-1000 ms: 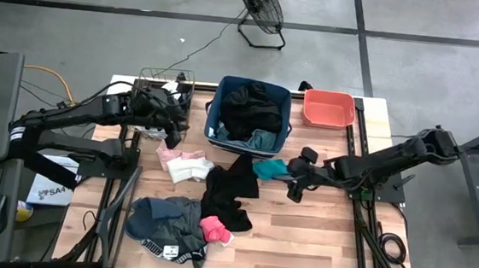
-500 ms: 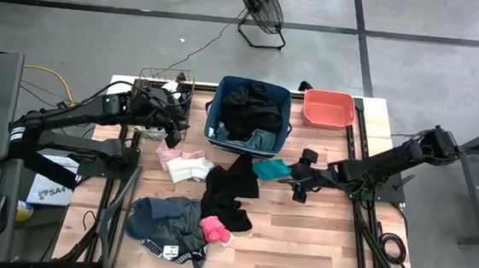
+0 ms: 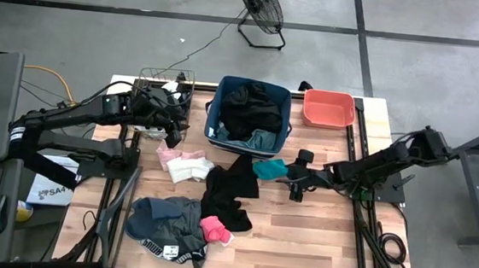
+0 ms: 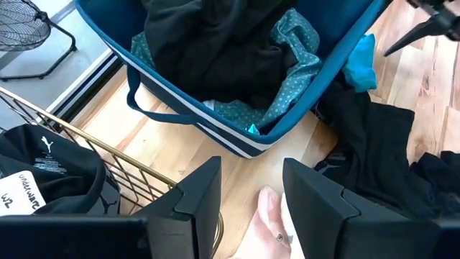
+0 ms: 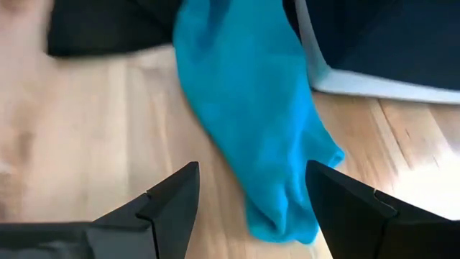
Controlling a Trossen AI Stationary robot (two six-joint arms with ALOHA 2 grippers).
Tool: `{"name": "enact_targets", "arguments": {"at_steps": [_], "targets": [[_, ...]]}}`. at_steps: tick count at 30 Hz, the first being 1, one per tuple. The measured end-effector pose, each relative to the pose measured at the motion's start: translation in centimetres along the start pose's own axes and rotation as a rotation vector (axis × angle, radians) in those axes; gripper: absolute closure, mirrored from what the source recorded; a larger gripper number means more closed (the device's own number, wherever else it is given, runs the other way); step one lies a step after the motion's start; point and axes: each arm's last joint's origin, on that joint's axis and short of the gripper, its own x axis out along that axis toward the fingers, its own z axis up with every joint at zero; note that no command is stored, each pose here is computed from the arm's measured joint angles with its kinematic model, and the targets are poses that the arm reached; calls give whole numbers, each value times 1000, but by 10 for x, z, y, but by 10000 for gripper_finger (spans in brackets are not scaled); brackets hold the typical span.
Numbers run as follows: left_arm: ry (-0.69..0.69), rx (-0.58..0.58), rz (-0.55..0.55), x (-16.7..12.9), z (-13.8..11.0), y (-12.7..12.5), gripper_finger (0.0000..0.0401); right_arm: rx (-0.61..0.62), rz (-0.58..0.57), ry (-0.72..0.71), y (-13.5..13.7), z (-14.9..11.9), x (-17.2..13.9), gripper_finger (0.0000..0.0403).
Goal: Pick & Place Cloths
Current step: Put the blue sock into the orange bin
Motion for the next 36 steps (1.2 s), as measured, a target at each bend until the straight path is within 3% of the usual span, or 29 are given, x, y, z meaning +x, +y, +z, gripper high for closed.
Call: {"name": "enact_targets", "arguments": {"at_steps": [6, 11, 16, 22, 28, 36], "targets": [[2, 0, 0, 0, 0, 0, 256, 7, -43, 46, -4, -6, 11, 167], [8, 1, 2, 0, -1, 0, 256, 23, -30, 58, -5, -7, 13, 203], [8, 1, 6, 0, -1, 0, 256, 24, -27, 65, -6, -7, 13, 272], [8, 1, 6, 0, -1, 0, 256, 83, -43, 64, -7, -7, 13, 385], [8, 1, 6, 0, -1, 0, 256, 206, -55, 70, -7, 2, 8, 396], [8, -7, 7, 0, -1, 0, 256, 273, -134, 205, -15, 31, -20, 397]]}}
